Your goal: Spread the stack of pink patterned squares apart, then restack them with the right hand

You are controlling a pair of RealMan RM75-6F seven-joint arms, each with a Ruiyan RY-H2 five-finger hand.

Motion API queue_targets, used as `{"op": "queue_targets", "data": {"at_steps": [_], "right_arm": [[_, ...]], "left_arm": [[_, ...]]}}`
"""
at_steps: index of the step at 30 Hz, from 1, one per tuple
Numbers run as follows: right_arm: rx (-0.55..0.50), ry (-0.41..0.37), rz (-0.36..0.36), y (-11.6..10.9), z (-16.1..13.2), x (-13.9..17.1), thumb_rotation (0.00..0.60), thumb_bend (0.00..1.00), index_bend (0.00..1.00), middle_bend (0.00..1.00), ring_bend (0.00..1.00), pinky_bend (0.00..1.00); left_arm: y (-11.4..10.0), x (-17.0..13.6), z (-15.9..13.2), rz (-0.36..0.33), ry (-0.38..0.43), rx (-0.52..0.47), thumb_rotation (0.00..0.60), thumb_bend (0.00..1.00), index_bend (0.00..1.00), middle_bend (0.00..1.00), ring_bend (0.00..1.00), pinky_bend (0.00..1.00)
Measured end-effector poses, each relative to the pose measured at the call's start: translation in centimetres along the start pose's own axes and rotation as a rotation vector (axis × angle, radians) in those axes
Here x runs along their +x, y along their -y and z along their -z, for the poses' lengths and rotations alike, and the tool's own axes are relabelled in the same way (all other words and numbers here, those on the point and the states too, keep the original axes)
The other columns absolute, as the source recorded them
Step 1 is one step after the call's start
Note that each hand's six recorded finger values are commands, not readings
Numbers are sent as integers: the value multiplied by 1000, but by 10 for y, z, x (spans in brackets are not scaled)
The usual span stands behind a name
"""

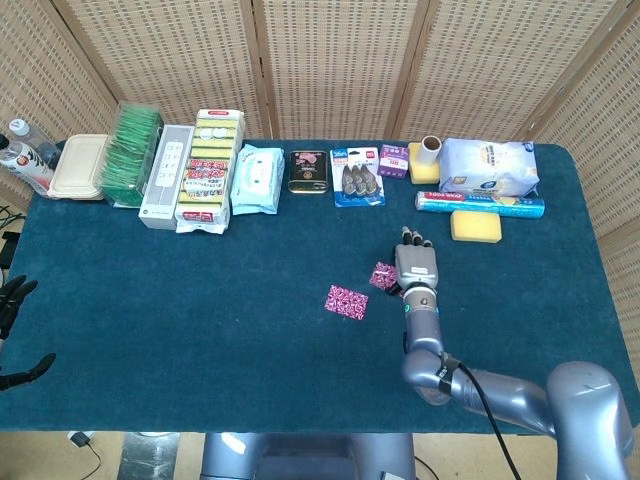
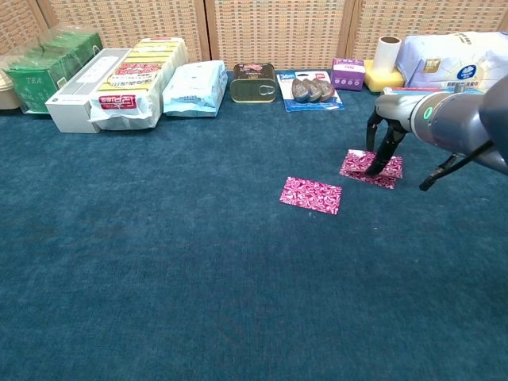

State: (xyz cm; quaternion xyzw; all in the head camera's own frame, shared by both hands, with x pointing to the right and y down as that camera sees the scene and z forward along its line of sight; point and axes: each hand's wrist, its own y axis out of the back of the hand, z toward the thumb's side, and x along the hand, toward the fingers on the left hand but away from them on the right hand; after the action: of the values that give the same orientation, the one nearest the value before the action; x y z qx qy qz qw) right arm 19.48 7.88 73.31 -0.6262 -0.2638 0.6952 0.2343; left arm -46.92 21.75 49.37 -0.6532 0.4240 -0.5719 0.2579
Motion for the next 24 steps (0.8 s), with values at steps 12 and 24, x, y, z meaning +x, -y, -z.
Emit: {"op": "queue_targets", "data": {"at_steps": [12, 24], "right_arm": [[-2, -4, -13, -1, -2, 1, 548, 248, 350, 0, 0, 123], [-13, -30, -11, -1, -9, 8, 546, 230, 339, 0, 0, 120]], "left_arm": [[0, 0, 0, 1, -1, 0, 600, 231, 0, 0, 0, 63], [-2, -1, 1, -5, 0, -4, 600, 231, 0, 0, 0, 63]]}}
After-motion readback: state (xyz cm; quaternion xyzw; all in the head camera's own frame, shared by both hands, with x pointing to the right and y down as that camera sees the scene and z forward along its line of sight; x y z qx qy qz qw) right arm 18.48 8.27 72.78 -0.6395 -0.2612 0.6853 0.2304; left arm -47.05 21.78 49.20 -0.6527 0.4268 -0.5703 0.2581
